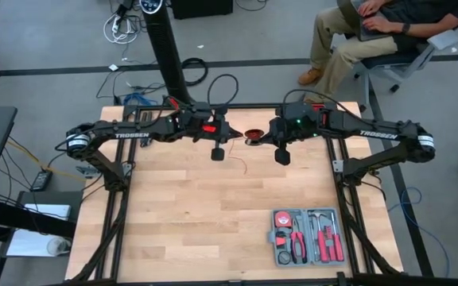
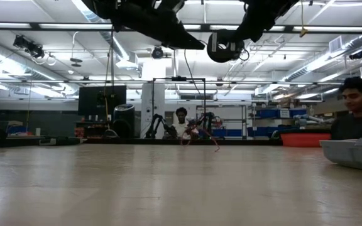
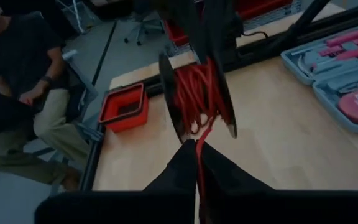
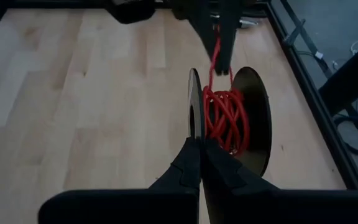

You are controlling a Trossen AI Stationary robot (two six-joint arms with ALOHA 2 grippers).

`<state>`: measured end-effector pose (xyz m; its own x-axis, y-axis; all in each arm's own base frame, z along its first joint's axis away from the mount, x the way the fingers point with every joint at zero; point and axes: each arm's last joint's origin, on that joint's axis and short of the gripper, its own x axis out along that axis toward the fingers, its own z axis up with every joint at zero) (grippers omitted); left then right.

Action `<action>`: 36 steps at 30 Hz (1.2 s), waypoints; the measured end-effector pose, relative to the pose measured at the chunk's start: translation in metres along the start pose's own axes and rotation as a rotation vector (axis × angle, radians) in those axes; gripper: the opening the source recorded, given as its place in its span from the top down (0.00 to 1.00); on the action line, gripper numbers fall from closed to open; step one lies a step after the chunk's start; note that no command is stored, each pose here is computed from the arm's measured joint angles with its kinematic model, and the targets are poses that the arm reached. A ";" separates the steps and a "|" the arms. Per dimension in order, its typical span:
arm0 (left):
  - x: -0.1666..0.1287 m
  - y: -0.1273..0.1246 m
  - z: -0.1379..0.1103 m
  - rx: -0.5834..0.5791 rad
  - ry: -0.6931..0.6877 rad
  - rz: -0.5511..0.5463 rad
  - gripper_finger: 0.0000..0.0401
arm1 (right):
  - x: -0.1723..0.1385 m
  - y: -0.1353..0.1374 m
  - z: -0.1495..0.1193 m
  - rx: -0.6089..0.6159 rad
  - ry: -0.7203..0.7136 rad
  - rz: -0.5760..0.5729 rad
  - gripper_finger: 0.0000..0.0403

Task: Coil cords
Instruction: Coil the wire

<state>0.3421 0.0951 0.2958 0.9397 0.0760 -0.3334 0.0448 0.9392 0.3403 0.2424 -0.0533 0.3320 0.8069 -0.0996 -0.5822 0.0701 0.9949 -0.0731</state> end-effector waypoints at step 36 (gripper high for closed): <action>0.001 -0.007 0.029 0.210 -0.198 0.155 0.87 | 0.034 0.006 -0.006 -0.079 -0.083 0.149 1.00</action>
<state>0.3526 0.0785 0.3188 0.9876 0.1269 -0.0927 -0.0546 0.8304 0.5545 0.2672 -0.0507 0.3072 0.8508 0.0541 -0.5228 -0.0975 0.9937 -0.0560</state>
